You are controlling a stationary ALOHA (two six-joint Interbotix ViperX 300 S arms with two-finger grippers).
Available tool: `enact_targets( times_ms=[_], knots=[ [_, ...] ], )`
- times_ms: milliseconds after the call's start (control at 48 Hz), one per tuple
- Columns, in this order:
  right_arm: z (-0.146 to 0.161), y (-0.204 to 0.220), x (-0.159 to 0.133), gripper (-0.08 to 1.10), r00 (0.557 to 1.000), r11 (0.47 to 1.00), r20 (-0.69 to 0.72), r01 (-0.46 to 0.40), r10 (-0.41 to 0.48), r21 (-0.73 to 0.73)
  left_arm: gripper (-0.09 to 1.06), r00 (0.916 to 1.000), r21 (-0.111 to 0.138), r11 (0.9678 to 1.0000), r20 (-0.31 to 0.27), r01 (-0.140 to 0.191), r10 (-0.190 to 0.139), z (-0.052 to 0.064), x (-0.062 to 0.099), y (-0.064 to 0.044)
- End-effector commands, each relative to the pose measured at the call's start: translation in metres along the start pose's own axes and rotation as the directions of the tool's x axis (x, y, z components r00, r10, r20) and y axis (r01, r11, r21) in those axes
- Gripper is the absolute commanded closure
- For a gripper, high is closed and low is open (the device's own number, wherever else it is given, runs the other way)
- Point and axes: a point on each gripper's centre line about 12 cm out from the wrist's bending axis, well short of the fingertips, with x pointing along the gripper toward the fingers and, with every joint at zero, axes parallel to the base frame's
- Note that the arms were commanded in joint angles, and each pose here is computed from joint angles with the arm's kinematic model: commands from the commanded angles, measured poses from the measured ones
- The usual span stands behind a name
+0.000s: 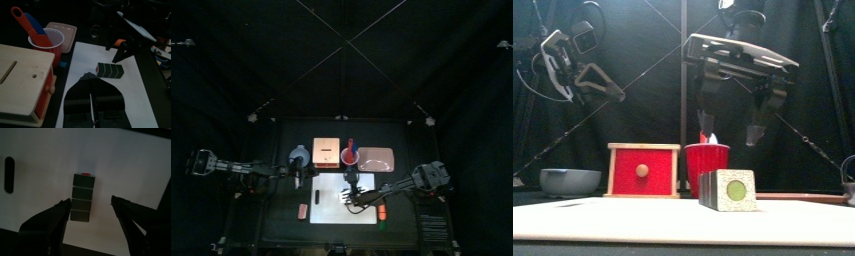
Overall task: Place sushi on board then cut the sushi with the knife then place the pieces on the plate
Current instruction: Pick knife at handle with right hand
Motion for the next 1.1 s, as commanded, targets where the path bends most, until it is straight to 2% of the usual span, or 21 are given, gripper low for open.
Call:
enact_targets(
  times_ms=[21, 375, 583, 688, 896, 1104],
  knots=[
    [0.033, -0.011, -0.036, 0.08, 0.997, 0.996, 0.011, -0.079, 0.08, -0.028, 1.0, 0.9997, -0.009, 1.0, 0.023, -0.001, 0.002, 0.007, 0.001, 0.0],
    [0.12, -0.049, -0.072, 0.08, 0.988, 0.955, 0.03, -0.138, 0.151, -0.262, 1.0, 0.9994, -0.047, 0.9987, 0.029, -0.018, 0.019, 0.009, 0.001, 0.002],
    [0.176, -0.075, -0.092, 0.08, 0.978, 0.917, 0.025, -0.184, 0.206, -0.355, 1.0, 0.9989, -0.092, 0.9952, 0.03, -0.033, 0.036, 0.01, 0.001, 0.004],
    [0.209, -0.085, -0.1, 0.08, 0.969, 0.894, 0.02, -0.218, 0.246, -0.391, 1.0, 0.9985, -0.104, 0.9938, 0.033, -0.041, 0.044, 0.011, 0.002, 0.006],
    [0.261, -0.098, -0.109, 0.08, 0.953, 0.84, -0.049, -0.288, 0.299, -0.459, 1.0, 0.998, -0.118, 0.9919, 0.037, -0.047, 0.051, 0.013, 0.002, 0.007],
    [0.305, -0.098, -0.1, 0.08, 0.948, 0.774, -0.19, -0.319, 0.257, -0.546, 1.0, 0.9975, -0.123, 0.9909, 0.037, -0.055, 0.06, 0.013, 0.002, 0.009]
  ],
)
